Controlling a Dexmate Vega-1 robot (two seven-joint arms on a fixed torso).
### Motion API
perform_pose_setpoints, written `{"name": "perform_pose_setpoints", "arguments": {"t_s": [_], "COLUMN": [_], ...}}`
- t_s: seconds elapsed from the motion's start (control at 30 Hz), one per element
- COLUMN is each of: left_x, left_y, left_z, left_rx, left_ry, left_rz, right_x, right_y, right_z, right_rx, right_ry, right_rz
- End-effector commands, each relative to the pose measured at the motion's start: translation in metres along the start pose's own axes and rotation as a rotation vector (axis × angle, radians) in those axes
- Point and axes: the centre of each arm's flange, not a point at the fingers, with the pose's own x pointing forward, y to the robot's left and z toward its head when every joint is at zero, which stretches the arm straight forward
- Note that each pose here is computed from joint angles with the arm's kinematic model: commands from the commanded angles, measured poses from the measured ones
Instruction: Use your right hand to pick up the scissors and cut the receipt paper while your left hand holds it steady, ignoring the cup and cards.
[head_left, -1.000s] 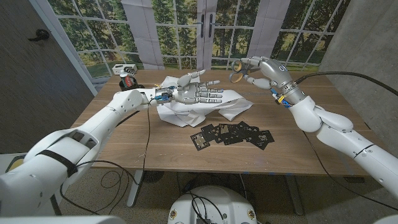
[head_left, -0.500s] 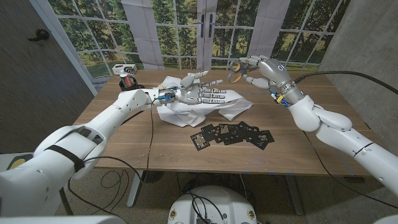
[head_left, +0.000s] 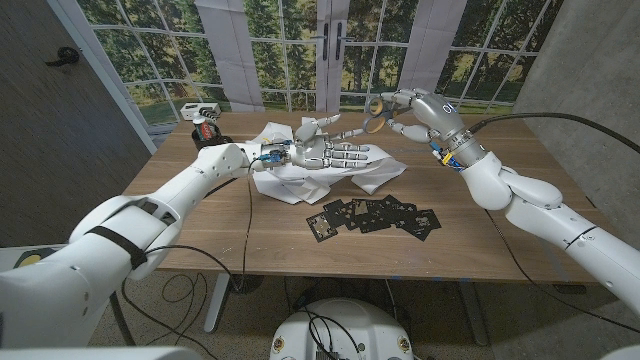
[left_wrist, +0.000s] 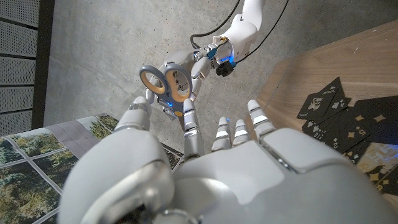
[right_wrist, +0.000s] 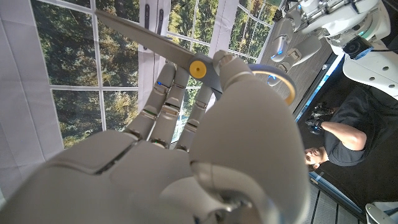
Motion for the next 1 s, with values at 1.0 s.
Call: {"name": "perform_pose_setpoints", "arguments": {"t_s": [1.0], "left_x": [0.0089], "left_y": [0.0011], "left_z": [-0.0035], "left_rx": [0.007], "left_ry": [-0.026], "left_rz": [-0.039], "right_x": [-0.0016], "right_y": [0.0096], "right_z": [0.0006], "right_rx": [-0.004], "right_ry": [-0.008], "right_rz": [0.036]}}
